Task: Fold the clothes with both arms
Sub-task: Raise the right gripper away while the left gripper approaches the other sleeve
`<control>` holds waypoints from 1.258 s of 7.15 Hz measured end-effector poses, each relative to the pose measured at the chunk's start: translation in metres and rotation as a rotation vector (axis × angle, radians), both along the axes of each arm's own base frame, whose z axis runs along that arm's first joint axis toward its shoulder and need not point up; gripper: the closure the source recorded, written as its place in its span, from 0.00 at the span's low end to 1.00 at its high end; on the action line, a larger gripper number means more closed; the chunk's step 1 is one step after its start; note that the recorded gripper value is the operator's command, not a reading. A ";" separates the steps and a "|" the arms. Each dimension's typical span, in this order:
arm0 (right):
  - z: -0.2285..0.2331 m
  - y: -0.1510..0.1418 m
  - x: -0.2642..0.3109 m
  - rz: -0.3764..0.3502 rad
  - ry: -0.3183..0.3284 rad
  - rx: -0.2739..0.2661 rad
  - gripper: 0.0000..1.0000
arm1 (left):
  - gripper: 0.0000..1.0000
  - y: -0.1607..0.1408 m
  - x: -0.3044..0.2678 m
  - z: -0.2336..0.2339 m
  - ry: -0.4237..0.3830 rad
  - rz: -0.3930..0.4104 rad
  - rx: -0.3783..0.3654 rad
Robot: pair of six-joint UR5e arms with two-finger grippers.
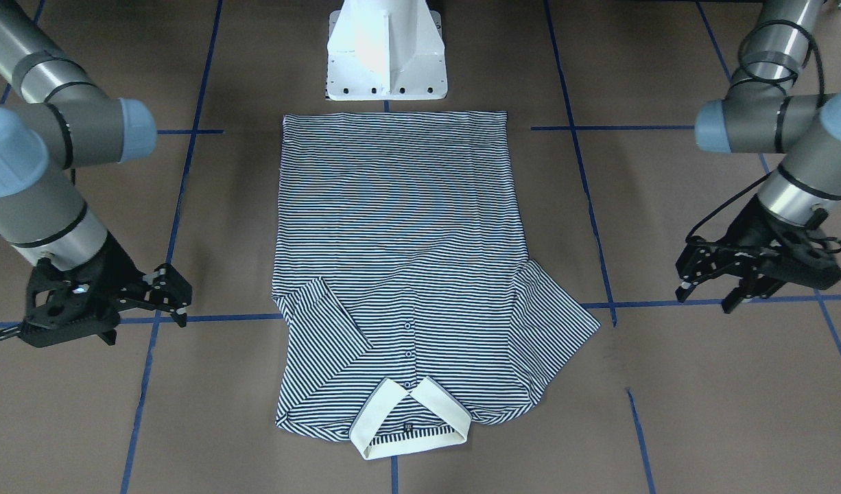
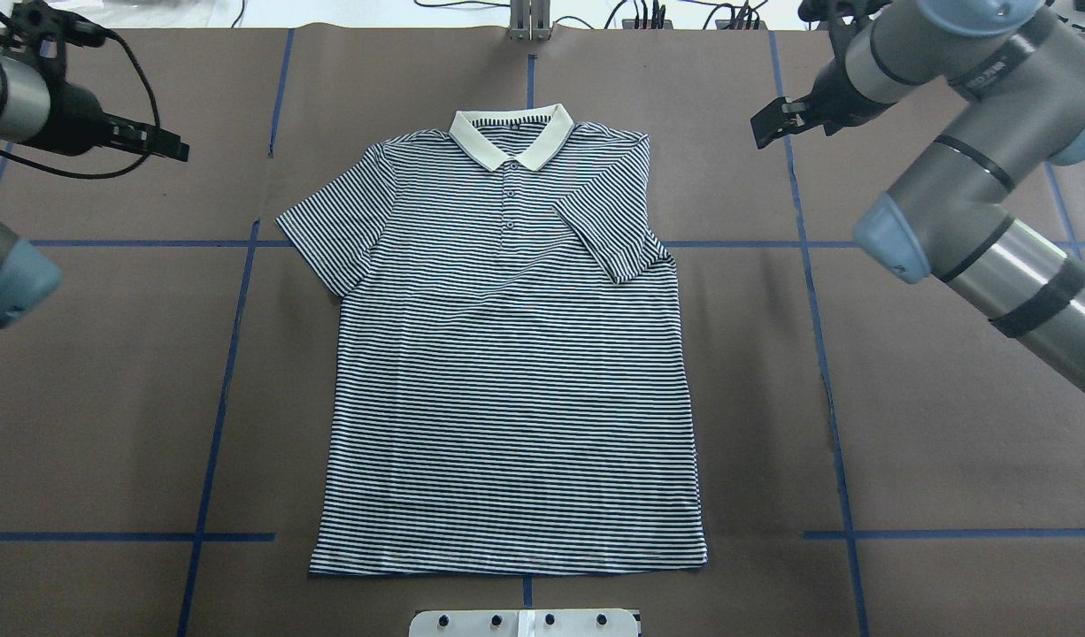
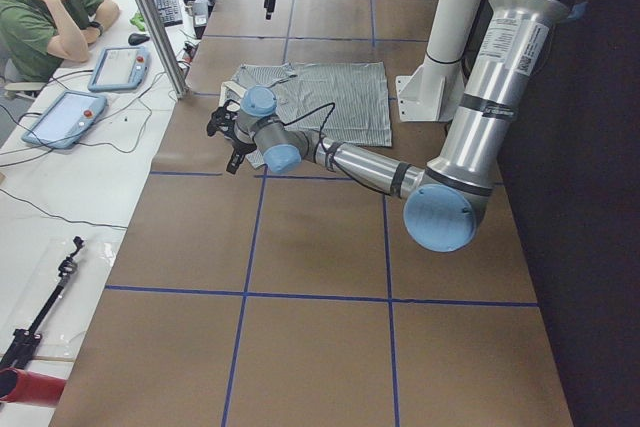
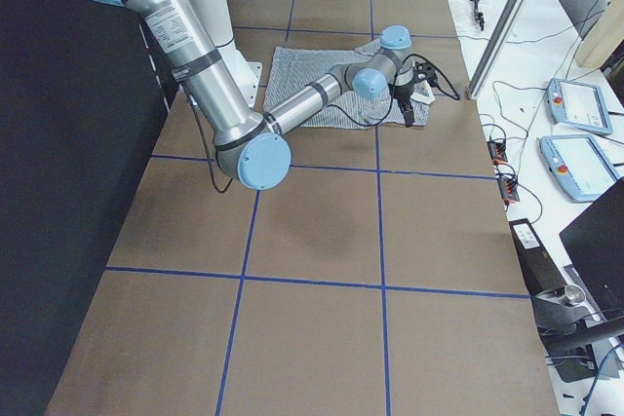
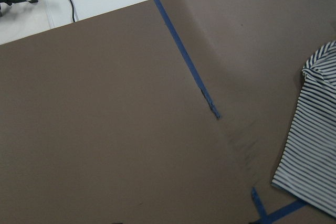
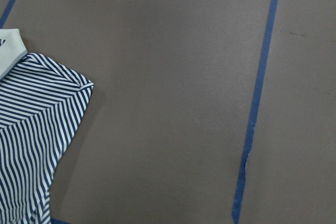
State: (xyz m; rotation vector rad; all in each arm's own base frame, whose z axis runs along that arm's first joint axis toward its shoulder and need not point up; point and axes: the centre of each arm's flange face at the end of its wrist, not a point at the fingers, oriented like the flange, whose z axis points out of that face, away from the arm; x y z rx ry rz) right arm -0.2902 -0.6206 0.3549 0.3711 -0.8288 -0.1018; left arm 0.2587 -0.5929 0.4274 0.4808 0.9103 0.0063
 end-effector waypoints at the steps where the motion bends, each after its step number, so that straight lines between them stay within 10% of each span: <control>1: 0.017 0.003 0.015 -0.007 -0.016 0.009 0.00 | 0.33 0.009 0.045 -0.012 0.022 -0.050 -0.056; 9: 0.028 0.006 0.024 -0.002 -0.023 0.013 0.00 | 0.38 0.003 0.155 0.016 -0.009 -0.139 -0.132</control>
